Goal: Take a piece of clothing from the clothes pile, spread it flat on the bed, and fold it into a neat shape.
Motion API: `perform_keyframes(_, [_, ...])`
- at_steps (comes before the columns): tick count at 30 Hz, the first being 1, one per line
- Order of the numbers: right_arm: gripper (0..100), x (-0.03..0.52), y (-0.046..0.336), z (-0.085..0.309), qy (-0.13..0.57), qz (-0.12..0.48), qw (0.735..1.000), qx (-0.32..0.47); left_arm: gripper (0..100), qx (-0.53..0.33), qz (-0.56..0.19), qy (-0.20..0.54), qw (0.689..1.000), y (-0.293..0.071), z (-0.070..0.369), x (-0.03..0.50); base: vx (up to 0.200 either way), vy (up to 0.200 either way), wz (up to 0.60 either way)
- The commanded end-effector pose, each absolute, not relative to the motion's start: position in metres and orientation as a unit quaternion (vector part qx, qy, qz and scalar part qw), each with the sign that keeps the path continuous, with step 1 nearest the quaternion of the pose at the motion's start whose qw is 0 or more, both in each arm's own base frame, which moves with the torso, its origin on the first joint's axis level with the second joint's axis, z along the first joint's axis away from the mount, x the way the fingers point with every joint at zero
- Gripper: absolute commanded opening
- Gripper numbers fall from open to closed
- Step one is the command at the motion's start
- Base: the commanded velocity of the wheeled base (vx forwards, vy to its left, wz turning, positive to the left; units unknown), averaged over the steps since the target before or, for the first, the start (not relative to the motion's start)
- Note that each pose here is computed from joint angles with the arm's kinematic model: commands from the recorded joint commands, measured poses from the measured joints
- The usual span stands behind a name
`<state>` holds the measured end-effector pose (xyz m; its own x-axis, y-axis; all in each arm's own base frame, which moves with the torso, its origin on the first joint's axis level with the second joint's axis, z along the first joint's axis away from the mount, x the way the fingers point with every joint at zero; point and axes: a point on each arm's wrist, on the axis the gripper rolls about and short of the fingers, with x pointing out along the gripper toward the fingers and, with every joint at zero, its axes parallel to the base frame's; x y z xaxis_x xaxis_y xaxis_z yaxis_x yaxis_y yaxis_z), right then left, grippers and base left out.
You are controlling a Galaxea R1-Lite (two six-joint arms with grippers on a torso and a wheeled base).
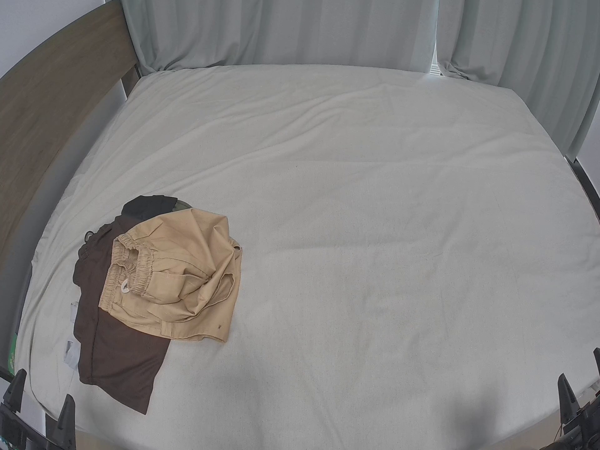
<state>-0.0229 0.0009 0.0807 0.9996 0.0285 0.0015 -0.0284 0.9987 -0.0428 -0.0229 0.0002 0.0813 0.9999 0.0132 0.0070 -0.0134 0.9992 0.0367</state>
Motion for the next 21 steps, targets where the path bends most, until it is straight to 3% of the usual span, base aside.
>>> perform_keyframes(1, [100, -0.023, 0.001, 0.075, 0.0, 0.015, 1.0, -0.021, 100, 0.018, 0.006, -0.004, 1.0, 0.0, 0.076, -0.023, 0.0, 0.0, 0.0])
perform_keyframes(18, [100, -0.023, 0.001, 0.075, 0.0, 0.014, 1.0, -0.021, 100, 0.018, 0.004, -0.005, 1.0, 0.0, 0.076, -0.023, 0.0, 0.0, 0.0])
perform_keyframes(21, [100, -0.023, 0.001, 0.075, 0.0, 0.014, 1.0, -0.02, 100, 0.01, 0.003, -0.11, 0.994, -0.001, 0.122, -0.033, 0.0, 0.0, 0.0])
